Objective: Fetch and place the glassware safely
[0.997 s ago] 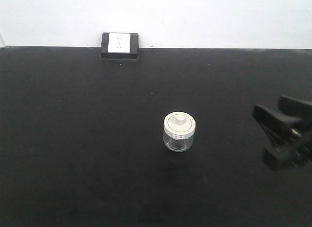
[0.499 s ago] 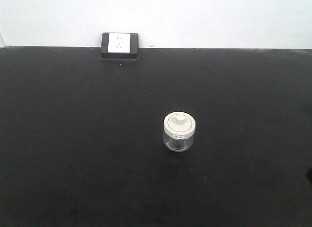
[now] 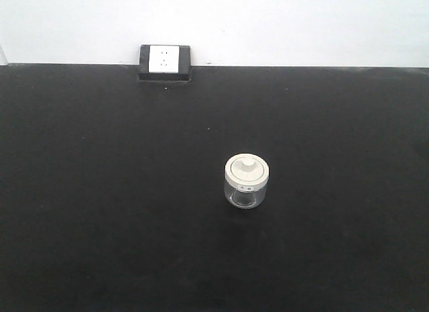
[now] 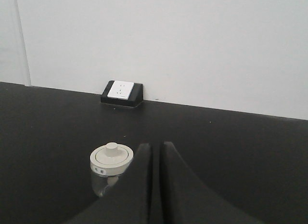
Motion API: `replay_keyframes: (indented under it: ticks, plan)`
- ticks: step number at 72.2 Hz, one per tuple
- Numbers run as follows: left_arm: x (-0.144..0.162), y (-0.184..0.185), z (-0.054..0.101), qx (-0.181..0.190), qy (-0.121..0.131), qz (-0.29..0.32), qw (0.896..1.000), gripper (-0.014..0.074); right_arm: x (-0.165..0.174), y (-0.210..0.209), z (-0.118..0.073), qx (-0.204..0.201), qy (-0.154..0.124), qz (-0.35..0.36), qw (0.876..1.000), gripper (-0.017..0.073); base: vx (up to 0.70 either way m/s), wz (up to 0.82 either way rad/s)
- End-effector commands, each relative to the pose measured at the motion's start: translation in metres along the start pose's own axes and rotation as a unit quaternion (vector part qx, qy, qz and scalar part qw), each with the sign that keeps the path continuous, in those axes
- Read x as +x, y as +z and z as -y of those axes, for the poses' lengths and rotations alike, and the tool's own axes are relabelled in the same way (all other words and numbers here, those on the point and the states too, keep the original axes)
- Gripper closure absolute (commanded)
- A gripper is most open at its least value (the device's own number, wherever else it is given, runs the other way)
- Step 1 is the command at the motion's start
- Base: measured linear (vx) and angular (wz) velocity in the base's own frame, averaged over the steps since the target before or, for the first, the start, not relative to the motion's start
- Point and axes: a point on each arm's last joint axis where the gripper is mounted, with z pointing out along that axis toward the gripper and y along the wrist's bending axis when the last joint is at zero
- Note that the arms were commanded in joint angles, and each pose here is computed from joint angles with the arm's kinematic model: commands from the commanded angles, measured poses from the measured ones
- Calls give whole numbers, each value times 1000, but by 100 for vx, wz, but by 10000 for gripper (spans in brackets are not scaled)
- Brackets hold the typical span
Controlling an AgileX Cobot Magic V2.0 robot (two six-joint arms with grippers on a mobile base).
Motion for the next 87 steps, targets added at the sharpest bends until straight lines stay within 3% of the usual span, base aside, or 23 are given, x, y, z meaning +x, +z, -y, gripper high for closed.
replay_keyframes:
  ticks: [1, 63, 76, 87]
  plan:
    - [-15, 1, 2, 9, -6, 45, 999, 601, -14, -1, 3, 16, 0, 42, 999, 568, 0, 0]
    - [-15, 1, 2, 9, -5, 45, 999, 601, -14, -1, 2, 14, 1, 39, 999, 567, 0, 0]
    - [4, -5, 0, 1, -5, 28, 1000, 601, -14, -1, 2, 14, 1, 39, 999, 567, 0, 0]
    - [35, -22, -5, -31, -28, -5, 999, 601, -14, -1, 2, 14, 1, 39, 999, 567, 0, 0]
